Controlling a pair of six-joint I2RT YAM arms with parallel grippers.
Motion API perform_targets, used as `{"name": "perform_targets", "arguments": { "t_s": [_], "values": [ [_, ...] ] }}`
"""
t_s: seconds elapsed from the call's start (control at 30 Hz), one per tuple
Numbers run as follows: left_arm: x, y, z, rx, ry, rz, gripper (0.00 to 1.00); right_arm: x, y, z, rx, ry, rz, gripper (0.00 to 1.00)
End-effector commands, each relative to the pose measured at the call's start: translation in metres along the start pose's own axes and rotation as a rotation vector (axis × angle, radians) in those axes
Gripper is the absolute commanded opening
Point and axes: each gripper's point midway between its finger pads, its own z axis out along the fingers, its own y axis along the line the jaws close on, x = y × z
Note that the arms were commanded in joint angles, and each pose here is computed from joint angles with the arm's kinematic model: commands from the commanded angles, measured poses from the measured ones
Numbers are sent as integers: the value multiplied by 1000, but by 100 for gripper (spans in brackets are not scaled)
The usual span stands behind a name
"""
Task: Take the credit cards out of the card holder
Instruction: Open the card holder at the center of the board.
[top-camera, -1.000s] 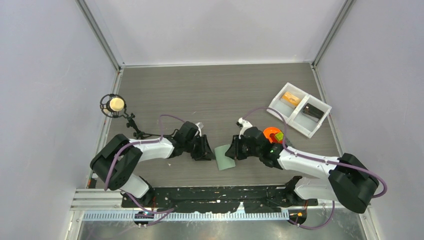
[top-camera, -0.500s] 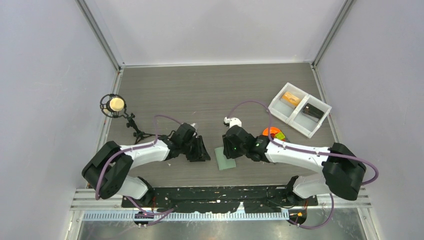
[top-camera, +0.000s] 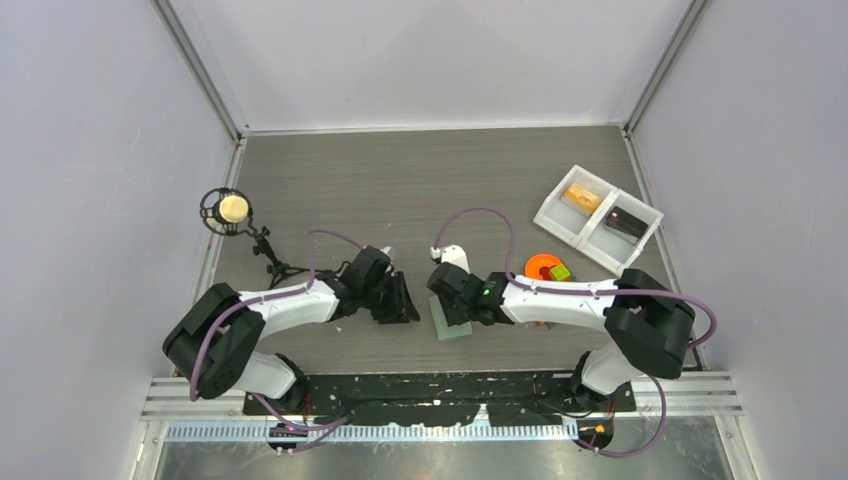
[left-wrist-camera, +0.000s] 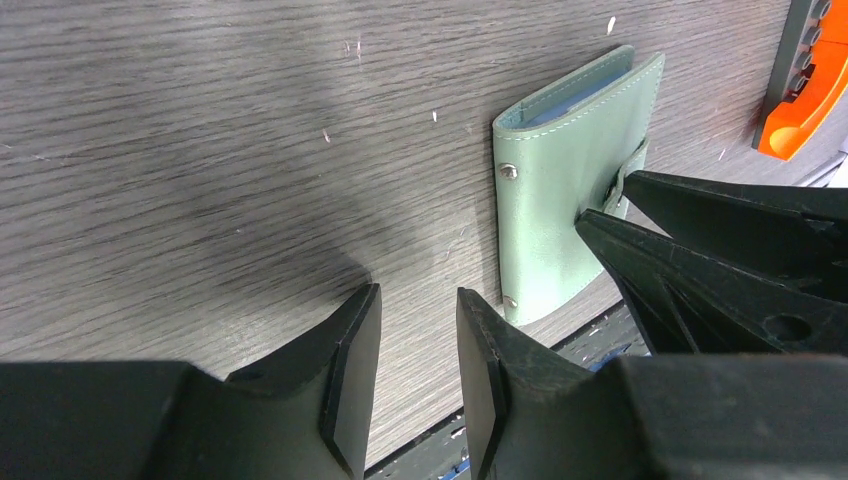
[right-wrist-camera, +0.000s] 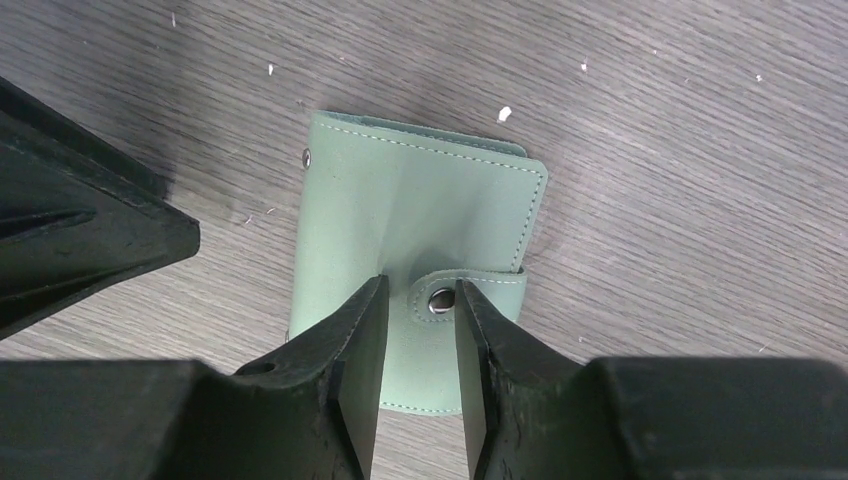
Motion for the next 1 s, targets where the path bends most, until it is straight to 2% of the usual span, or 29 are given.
{"name": "perform_targets", "arguments": {
  "t_s": [0.0, 0.07, 0.17, 0.23, 0.5, 0.97],
  "values": [
    [-1, 4, -2, -18, -12, 17, 36, 5, -8, 7, 56, 7, -3, 36],
    [0, 4, -2, -18, -10, 19, 36, 7, -9, 8, 57, 6, -1, 32],
    [-2, 1, -2, -12, -10, 20, 36, 8, -11, 9, 58, -1, 2, 14],
    [-3, -1, -2, -8, -10, 21, 36, 3, -8, 6, 38, -24, 9, 6],
    [-4, -3, 1, -10, 3, 29, 36, -22, 10, -15, -130, -138, 81, 5],
    [-12, -7, -14, -34, -40, 62, 38, -54, 7, -63, -287, -266, 182, 5]
  ]
}}
